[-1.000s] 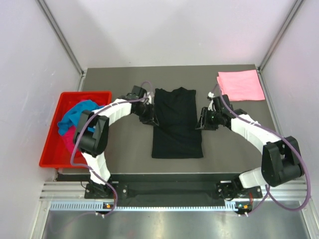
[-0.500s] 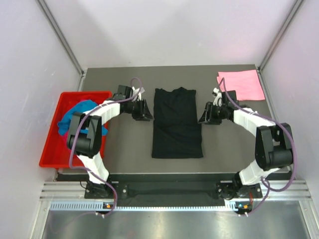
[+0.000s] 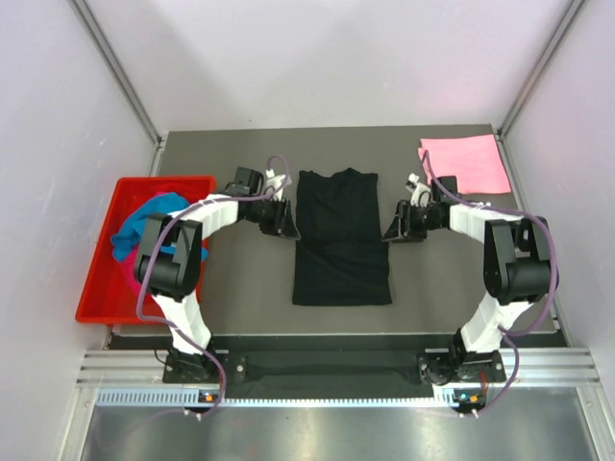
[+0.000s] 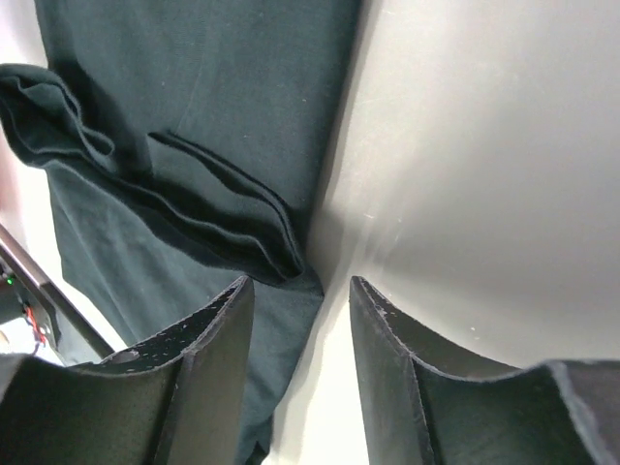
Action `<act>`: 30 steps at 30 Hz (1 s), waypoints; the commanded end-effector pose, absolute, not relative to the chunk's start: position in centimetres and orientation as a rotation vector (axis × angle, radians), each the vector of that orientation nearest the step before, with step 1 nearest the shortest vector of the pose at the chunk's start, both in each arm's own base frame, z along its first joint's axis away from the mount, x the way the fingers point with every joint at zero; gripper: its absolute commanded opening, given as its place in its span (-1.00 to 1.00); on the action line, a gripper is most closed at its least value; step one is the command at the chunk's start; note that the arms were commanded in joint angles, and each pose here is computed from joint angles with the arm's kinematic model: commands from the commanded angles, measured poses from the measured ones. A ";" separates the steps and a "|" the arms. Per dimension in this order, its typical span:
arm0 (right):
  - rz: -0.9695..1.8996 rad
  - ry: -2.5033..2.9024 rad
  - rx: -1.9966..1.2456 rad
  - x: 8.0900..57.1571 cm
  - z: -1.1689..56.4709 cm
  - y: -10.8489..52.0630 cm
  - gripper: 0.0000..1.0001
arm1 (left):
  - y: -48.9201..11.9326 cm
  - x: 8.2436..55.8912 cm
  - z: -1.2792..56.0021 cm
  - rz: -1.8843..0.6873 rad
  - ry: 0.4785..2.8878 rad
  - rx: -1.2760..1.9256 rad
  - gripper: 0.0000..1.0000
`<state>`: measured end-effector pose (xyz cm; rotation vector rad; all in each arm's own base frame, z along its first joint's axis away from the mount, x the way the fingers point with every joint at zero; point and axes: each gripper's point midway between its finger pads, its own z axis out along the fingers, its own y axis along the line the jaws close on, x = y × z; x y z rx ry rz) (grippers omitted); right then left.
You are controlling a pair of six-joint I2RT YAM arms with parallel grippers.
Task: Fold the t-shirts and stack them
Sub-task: Fold the tshirt
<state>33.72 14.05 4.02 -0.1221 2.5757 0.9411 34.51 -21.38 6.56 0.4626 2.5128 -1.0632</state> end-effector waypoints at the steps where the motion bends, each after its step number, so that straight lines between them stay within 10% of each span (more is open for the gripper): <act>1: 0.949 2.478 -0.251 35.3 5.1 14.2 -0.10 | -22.8 34.6 7.2 -1.048 2.444 0.604 -0.19; 30: 1.073 2.421 -0.272 35.9 4.9 15.7 -0.47 | -24.4 36.5 6.0 -1.070 2.432 0.596 -0.32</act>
